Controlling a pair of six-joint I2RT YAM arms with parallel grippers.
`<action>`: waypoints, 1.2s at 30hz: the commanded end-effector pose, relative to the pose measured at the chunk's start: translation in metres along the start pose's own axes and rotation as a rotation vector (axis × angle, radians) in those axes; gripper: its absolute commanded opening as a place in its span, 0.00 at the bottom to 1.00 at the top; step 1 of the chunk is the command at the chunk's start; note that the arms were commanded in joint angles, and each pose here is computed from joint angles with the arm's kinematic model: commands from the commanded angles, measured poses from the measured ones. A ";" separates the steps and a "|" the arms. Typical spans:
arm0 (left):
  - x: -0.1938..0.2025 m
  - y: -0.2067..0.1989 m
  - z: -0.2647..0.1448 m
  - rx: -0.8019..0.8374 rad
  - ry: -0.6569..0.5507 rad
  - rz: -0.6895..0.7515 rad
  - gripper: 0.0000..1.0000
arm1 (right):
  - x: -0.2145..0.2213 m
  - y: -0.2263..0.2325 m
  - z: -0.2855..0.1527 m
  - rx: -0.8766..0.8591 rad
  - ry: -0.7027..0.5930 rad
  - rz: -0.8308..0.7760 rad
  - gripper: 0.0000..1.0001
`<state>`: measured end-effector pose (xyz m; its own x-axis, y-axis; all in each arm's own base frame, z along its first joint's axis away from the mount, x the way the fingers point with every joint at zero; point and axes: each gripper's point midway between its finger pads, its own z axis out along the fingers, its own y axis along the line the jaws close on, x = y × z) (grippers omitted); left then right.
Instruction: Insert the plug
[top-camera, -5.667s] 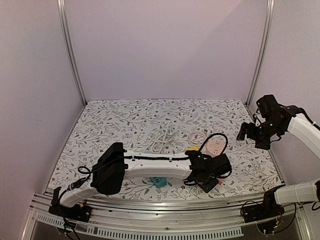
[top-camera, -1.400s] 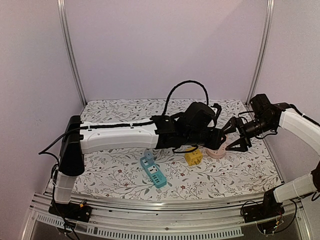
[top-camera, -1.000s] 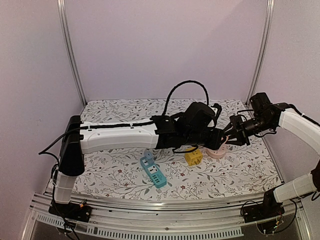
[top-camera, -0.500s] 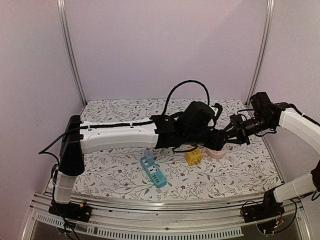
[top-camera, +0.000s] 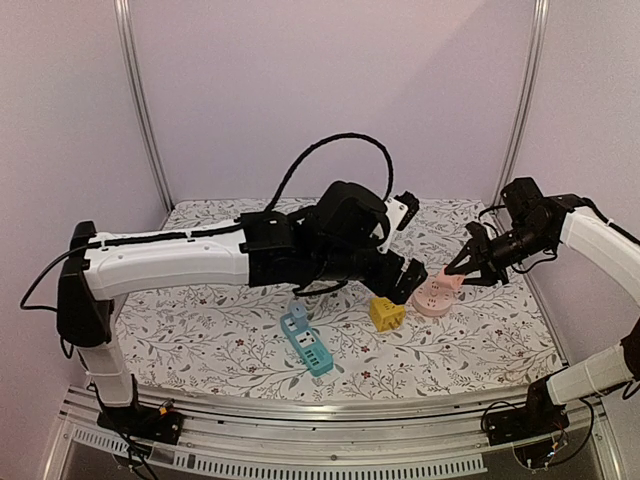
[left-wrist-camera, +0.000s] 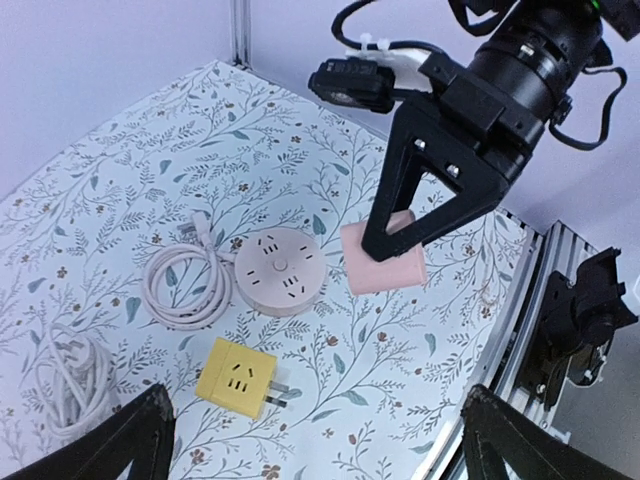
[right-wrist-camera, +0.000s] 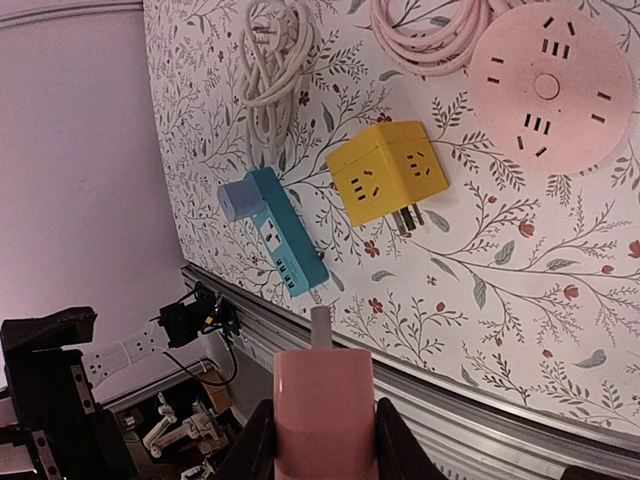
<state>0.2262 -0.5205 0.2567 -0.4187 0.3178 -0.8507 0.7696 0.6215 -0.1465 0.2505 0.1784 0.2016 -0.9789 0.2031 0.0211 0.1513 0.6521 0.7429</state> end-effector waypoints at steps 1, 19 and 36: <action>0.015 0.017 -0.019 -0.059 0.027 0.244 0.99 | 0.007 -0.006 -0.003 0.033 0.016 -0.101 0.00; 0.048 -0.030 -0.034 0.181 0.071 0.785 0.99 | 0.059 0.054 0.018 -0.120 0.206 -0.293 0.00; 0.052 -0.044 -0.035 0.244 0.108 0.927 0.96 | 0.075 0.087 0.029 -0.215 0.322 -0.369 0.00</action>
<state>0.1613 -0.4993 0.2462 0.3335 0.6642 -0.6690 0.8952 -0.0005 0.4457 0.1988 0.2640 0.2370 -0.9725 -0.2262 -0.0560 -0.1678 0.5130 0.8418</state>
